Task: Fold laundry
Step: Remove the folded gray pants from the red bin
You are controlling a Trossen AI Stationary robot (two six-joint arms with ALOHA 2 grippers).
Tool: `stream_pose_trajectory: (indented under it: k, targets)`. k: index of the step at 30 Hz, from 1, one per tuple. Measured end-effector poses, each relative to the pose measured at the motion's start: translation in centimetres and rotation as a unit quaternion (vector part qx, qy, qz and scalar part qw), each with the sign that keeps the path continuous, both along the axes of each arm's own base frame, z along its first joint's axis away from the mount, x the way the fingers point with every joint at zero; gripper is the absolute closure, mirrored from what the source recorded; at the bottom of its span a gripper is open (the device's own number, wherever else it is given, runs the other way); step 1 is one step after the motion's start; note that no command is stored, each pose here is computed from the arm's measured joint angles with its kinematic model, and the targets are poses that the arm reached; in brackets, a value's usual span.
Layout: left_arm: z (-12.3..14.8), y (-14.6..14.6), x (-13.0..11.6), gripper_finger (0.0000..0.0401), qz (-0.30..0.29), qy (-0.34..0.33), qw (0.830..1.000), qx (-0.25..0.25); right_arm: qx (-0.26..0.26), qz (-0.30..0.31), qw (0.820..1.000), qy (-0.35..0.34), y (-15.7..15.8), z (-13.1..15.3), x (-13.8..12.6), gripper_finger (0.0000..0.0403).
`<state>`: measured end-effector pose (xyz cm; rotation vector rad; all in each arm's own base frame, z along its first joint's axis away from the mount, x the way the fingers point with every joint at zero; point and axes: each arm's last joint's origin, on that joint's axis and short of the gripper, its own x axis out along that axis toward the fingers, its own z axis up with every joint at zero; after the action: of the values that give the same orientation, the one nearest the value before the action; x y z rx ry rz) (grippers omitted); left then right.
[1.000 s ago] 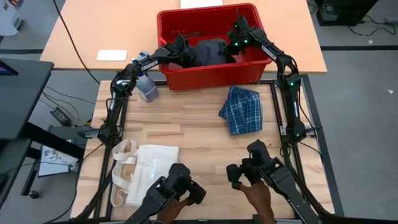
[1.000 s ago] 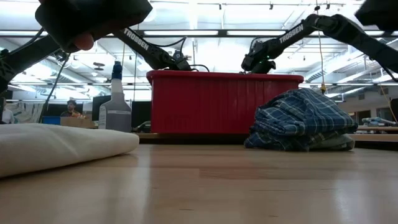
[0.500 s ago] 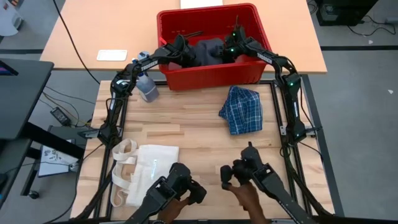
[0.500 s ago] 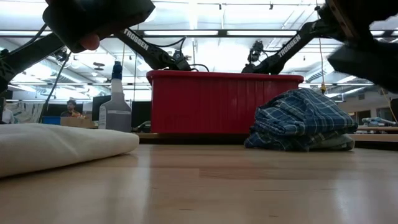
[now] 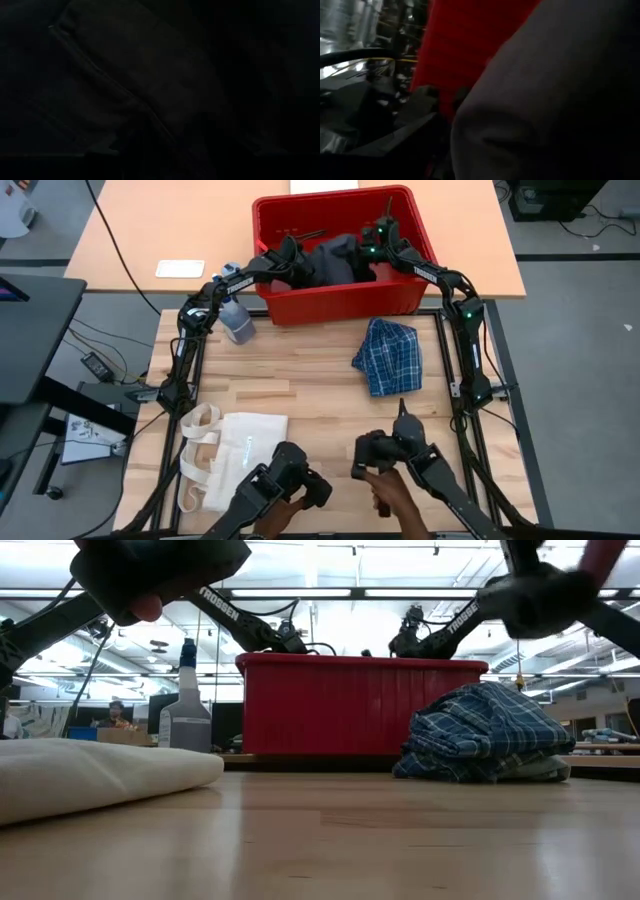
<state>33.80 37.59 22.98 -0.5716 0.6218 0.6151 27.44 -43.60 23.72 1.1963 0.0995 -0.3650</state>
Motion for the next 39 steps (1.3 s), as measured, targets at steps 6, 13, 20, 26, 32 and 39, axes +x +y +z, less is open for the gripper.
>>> stream_pose_trajectory:
  k: [6, 13, 20, 26, 32, 39]
  targets:
    - [0.1, 0.1, 0.1, 0.0204, -0.001, -0.006, 1.0, 0.006, 0.004, -0.006, 0.993, 0.119, 0.8, -2.5, -0.7, 0.003]
    - [0.3, 0.2, 0.2, 0.0204, 0.003, -0.018, 1.0, 0.016, -0.058, -0.003, 0.992, 0.111, 1.5, -2.0, 1.3, 0.0047]
    - [0.4, 0.3, 0.2, 0.0204, 0.003, -0.019, 1.0, 0.017, -0.094, -0.025, 0.982, 0.16, 1.9, -2.4, 1.7, 0.0127]
    - [1.1, 0.5, -0.5, 0.0204, -0.003, -0.013, 0.999, 0.031, -0.129, -0.013, 0.976, 0.176, 1.6, -2.4, 1.4, 0.0307]
    - [6.1, 0.2, -3.6, 0.0204, -0.013, -0.019, 0.997, 0.079, -0.124, 0.023, 0.981, 0.147, 0.7, -1.3, -0.3, 0.0353]
    - [12.5, -1.3, -7.3, 0.0204, -0.018, -0.028, 0.987, 0.157, -0.247, 0.069, 0.963, 0.08, 1.4, 7.3, -1.6, 0.0353]
